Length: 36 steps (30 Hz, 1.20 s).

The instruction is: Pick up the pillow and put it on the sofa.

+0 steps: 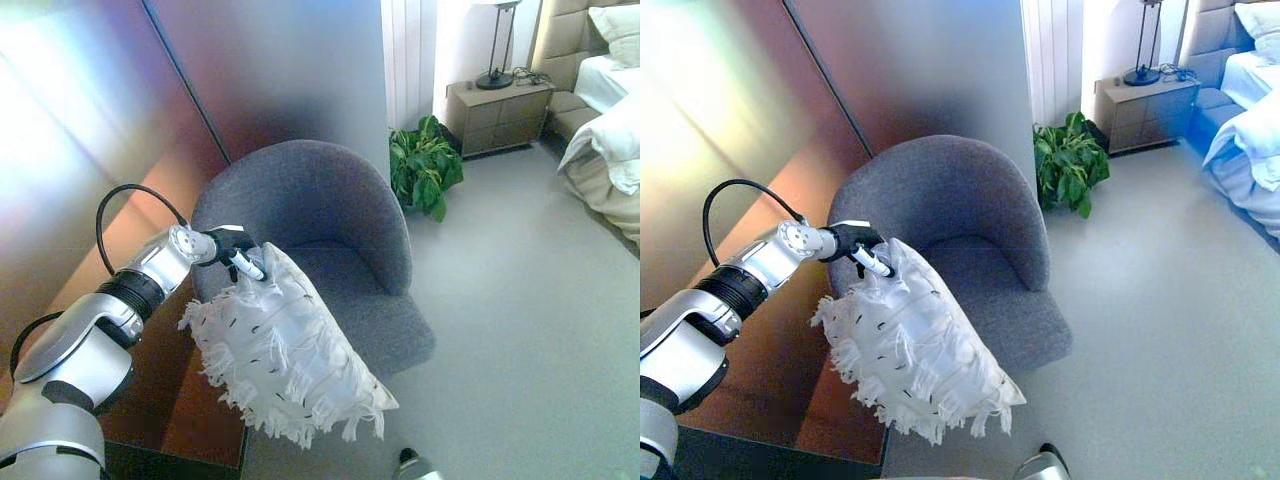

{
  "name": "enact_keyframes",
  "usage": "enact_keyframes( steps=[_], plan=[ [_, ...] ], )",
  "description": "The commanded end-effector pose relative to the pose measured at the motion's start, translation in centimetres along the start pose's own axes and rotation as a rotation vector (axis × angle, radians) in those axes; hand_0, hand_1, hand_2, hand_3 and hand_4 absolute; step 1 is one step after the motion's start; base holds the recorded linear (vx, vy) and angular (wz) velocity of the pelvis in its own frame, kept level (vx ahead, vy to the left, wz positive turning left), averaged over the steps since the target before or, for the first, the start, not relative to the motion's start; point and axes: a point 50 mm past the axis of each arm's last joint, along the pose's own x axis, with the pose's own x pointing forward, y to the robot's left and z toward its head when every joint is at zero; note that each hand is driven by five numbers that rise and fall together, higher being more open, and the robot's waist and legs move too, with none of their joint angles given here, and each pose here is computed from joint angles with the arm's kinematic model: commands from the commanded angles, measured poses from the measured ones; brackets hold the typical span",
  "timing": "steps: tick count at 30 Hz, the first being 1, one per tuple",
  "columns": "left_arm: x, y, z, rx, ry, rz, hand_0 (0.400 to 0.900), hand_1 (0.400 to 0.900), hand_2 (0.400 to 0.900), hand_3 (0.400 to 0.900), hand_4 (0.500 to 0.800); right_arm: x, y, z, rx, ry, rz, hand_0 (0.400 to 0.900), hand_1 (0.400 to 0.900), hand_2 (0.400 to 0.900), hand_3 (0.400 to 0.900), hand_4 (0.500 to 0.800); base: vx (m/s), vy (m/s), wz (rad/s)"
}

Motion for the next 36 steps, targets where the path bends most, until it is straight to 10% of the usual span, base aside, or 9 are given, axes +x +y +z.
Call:
enact_keyframes(
  steps=[1, 7, 8, 36],
  plan=[
    [-7.4, 11.5, 5.3, -0.003, -0.129, 0.453, 0.4, 0.4, 0.4, 0.4, 0.5, 0.1, -0.9, -3.8, 0.023, 0.111, -0.03, 0.9, 0.9, 0.9, 0.9, 0.8, 0.071, -0.09, -0.17],
    [-5.7, 10.1, 3.1, -0.086, -0.069, 0.4, 0.4, 0.4, 0.4, 0.4, 0.5, -0.1, -1.4, -4.5, 0.021, 0.121, -0.031, 0.9, 0.9, 0.9, 0.9, 0.8, 0.093, -0.049, -0.25],
    [-5.3, 9.6, 2.4, -0.106, -0.058, 0.374, 0.9, 0.9, 0.9, 0.9, 0.8, -0.2, -1.8, -4.9, 0.025, 0.127, -0.032, 0.9, 0.9, 0.9, 0.9, 0.8, 0.054, -0.003, -0.21],
    [-4.6, 8.1, 1.3, -0.191, -0.103, 0.295, 0.9, 0.9, 0.9, 0.9, 0.8, -0.3, -2.3, -6.0, -0.014, 0.124, -0.029, 0.9, 0.9, 0.9, 0.9, 0.8, 0.01, -0.002, -0.03]
  ],
)
